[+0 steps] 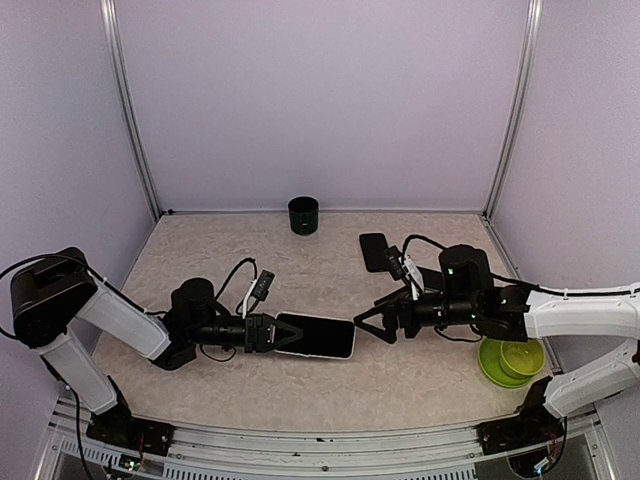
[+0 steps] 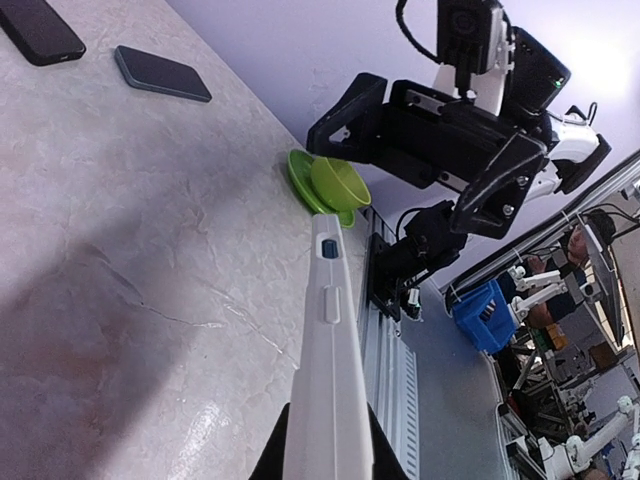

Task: Put the phone into the phone case
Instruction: Pass from the left arm to the right

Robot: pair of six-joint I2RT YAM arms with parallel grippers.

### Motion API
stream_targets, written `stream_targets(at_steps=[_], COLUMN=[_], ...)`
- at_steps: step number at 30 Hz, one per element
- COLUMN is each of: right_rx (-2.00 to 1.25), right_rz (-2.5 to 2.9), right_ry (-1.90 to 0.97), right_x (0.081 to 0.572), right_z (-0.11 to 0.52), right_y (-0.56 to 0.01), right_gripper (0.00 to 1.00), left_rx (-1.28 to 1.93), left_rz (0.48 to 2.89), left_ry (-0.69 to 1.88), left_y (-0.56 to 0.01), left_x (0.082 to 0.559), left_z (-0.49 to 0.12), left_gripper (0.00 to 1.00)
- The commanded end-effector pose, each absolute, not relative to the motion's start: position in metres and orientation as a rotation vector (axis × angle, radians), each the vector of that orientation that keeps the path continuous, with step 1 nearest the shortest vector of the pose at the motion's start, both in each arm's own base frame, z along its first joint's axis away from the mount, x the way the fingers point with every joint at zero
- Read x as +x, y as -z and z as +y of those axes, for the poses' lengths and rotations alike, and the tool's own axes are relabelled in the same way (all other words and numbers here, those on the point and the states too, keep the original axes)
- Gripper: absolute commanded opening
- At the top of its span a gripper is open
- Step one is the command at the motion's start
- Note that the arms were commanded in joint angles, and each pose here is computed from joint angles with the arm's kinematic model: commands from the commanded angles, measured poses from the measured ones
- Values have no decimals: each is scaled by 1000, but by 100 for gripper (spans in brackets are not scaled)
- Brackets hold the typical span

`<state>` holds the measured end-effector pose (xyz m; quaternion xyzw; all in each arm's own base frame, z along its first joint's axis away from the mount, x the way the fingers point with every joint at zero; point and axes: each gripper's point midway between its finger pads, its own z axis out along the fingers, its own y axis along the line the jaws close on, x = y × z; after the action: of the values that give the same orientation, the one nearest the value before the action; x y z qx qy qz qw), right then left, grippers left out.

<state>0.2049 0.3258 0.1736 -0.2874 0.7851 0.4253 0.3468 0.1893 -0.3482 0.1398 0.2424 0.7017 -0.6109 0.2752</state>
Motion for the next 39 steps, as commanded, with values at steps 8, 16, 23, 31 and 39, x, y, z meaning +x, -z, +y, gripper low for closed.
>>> stream_targets(at_steps=[8,16,23,31,39], right_rx=[-860,-1015,-1099,-1202,-1258], right_rz=[1966,1861,1873,1870,1877], right_ry=[-921,-801,-705,-525,-362], right_x=[202,184,179,171,171], right_z=[327,346,366,390,401], right_y=[-181,-182,-167,-143,-127], right_gripper=[100,100,100,100,100], left_rx=[720,745,766,779,792], left_rz=[1843,1869,1885,1909,1914], left_ry=[1601,1593,1592,1601,1602], left_y=[-156,-152,-149,-142,-139], left_x=[195,193,190,185,182], left_z=[-359,-366,-373,-381,-383], left_gripper=[0,0,0,0,0])
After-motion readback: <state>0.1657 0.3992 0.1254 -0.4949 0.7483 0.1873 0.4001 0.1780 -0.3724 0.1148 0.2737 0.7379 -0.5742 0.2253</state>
